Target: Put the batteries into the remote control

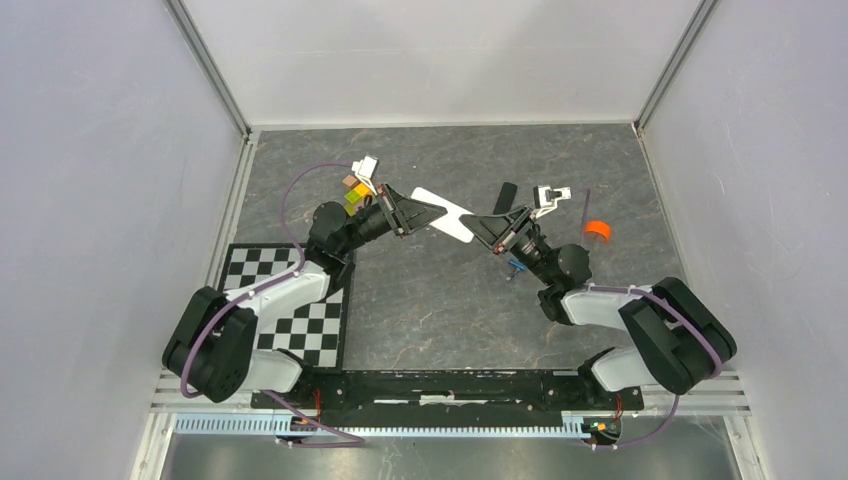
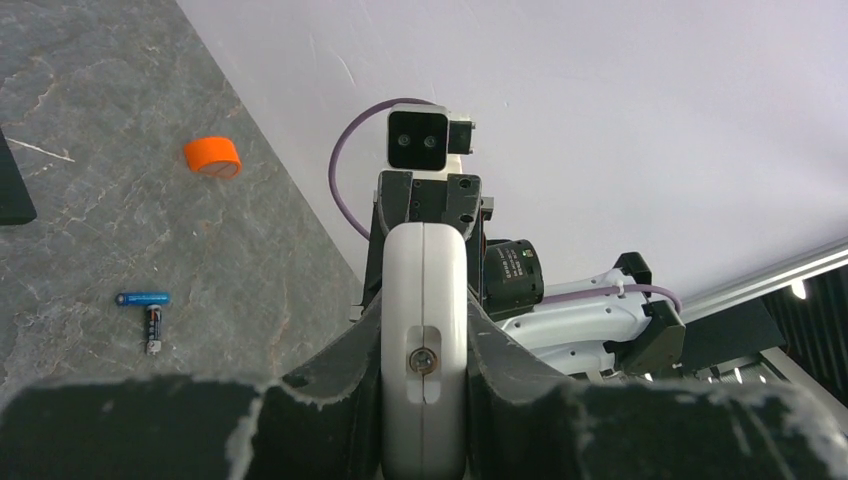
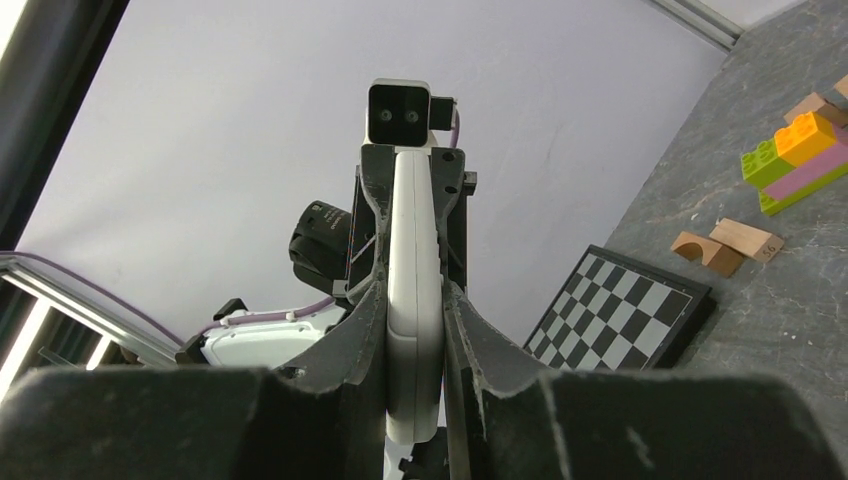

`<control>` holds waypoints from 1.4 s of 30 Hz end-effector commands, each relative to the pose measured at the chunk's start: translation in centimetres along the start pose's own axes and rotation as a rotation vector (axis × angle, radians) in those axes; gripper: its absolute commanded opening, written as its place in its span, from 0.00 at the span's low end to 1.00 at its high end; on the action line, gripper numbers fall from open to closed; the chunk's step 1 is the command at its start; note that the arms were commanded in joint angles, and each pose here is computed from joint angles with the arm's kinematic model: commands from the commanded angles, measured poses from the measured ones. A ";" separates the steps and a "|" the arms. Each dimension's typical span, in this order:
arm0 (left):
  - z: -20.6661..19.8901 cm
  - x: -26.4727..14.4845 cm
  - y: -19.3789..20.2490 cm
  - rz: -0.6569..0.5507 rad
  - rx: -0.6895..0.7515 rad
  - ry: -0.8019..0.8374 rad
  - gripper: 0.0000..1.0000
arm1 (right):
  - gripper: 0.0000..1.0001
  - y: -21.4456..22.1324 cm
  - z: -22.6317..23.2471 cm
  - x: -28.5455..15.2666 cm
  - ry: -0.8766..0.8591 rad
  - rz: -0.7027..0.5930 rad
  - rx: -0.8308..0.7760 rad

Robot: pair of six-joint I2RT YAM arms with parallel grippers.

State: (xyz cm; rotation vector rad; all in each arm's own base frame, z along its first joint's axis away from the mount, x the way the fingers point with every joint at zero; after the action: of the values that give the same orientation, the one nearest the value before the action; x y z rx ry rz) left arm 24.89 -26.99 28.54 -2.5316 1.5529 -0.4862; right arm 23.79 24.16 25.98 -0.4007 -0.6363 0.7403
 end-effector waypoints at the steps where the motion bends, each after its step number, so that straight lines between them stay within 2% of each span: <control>1: -3.4 0.3 0.2 0.008 0.048 0.126 0.02 | 0.13 1.0 -0.6 -0.4 0.006 0.036 -0.080; 5: -4.0 0.1 -0.4 -0.030 0.055 0.117 0.02 | 0.27 2.0 -2.4 -1.5 0.120 0.101 -0.163; 8: -5.1 -0.5 -1.3 -0.066 0.010 0.138 0.02 | 0.31 2.4 -3.1 -2.2 0.149 0.125 -0.193; 11: -5.9 -1.1 -2.1 -0.088 -0.036 0.156 0.02 | 0.28 2.8 -3.2 -2.7 0.133 0.145 -0.203; 17: -6.9 -2.1 -2.9 -0.077 -0.153 0.189 0.02 | 0.14 2.2 -1.9 -3.1 -0.016 0.158 -0.221; 19: -7.2 -2.5 -3.0 -0.073 -0.168 0.216 0.02 | 0.14 1.8 -1.4 -3.0 -0.051 0.155 -0.227; 22: -6.9 -2.5 -3.1 -0.077 -0.148 0.208 0.02 | 0.21 1.7 -2.0 -2.5 -0.009 0.164 -0.212; 27: -5.3 -2.4 -3.1 -0.102 -0.048 0.146 0.02 | 0.51 1.9 -3.4 -1.7 0.113 0.178 -0.146; 29: -4.9 -2.4 -3.2 -0.108 -0.011 0.120 0.02 | 0.57 2.0 -3.5 -1.4 0.136 0.184 -0.135; 32: -4.1 -2.4 -3.2 -0.109 0.023 0.084 0.02 | 0.61 1.8 -3.0 -1.1 0.117 0.173 -0.116; 34: -3.7 -2.3 -3.2 -0.103 0.027 0.072 0.02 | 0.60 1.5 -2.5 -0.8 0.096 0.160 -0.096; 37: -2.5 -2.2 -3.3 -0.107 0.041 0.027 0.02 | 0.47 1.2 -1.9 -0.4 0.062 0.139 -0.078; 42: 0.2 -2.3 -3.5 -0.122 0.087 -0.099 0.02 | 0.44 1.9 -3.4 -0.8 0.124 0.175 -0.091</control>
State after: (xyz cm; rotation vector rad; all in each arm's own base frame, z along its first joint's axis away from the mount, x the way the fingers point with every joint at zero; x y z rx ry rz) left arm 25.98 -23.50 28.71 -2.6323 1.4478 -0.3979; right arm 24.17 24.17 21.76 -0.5616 -0.5116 0.8498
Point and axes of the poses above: each gripper's point midway between its finger pads, its own x axis out along the fingers, its own z axis along the line the jaws close on, y = z × x, the point moved 4 cm from there along -x, back along the fingers, and after that the axes turned 12 degrees about -x, right-handed, at the moved point
